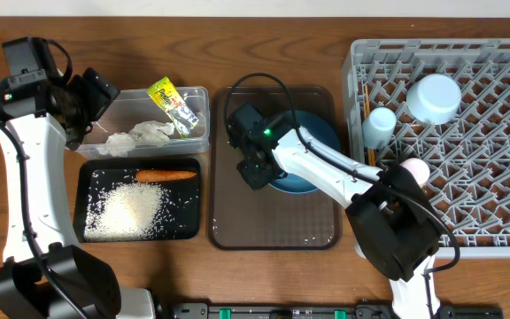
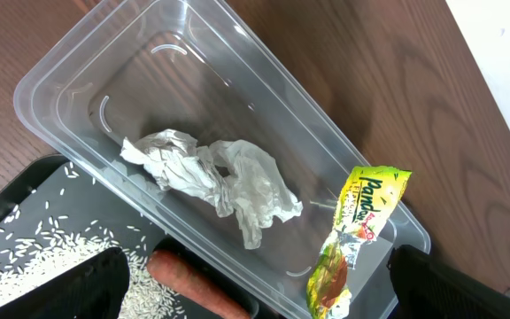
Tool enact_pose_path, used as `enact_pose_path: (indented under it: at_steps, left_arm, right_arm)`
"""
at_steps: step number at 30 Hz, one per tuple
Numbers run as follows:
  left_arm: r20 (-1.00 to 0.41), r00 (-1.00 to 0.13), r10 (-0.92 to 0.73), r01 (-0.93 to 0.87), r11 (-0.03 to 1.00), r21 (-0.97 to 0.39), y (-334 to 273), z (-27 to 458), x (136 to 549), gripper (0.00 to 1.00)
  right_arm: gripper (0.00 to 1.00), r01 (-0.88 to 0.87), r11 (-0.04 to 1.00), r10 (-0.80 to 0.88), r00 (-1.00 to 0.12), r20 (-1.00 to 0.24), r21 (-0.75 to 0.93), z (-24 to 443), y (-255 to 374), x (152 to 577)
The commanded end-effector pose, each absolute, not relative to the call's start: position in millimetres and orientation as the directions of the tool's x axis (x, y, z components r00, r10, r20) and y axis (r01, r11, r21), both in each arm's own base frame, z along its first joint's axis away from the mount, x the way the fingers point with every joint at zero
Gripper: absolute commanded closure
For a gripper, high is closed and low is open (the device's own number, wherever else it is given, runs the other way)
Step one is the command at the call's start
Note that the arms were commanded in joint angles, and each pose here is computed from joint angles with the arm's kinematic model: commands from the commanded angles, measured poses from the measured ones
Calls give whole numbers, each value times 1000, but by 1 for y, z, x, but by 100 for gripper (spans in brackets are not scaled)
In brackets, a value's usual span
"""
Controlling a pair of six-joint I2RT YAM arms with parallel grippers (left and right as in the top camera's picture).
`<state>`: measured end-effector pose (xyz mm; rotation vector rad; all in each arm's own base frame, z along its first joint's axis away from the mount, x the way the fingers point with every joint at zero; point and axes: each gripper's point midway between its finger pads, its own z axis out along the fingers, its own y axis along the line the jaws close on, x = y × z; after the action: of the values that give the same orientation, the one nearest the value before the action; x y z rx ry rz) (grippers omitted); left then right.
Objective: Sort waste into correct bins and load items into the dishwasher rack
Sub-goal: 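Grasp the rim of the blue bowl with the right gripper and lift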
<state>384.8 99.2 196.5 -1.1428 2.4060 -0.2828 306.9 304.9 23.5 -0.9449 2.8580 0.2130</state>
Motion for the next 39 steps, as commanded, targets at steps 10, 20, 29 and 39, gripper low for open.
enact_pose_path:
  at_steps: [10, 20, 29, 39]
  left_arm:
    - [-338, -552, -763, -672, 646, -361, 102, 202, 381, 4]
    - [-338, -551, -763, -673, 646, -361, 102, 202, 381, 4]
    - [-338, -551, -763, -673, 646, -361, 102, 202, 381, 4]
    - [-338, -551, -763, -673, 646, -361, 102, 202, 381, 4]
  right_arm:
    - [90, -596, 799, -584, -800, -137, 76, 17, 299, 306]
    - [99, -593, 802, -581, -803, -135, 76, 26, 299, 309]
    - [99, -597, 794, -584, -801, -129, 113, 71, 311, 309]
    - [99, -525, 807, -493, -851, -182, 270, 114, 340, 315]
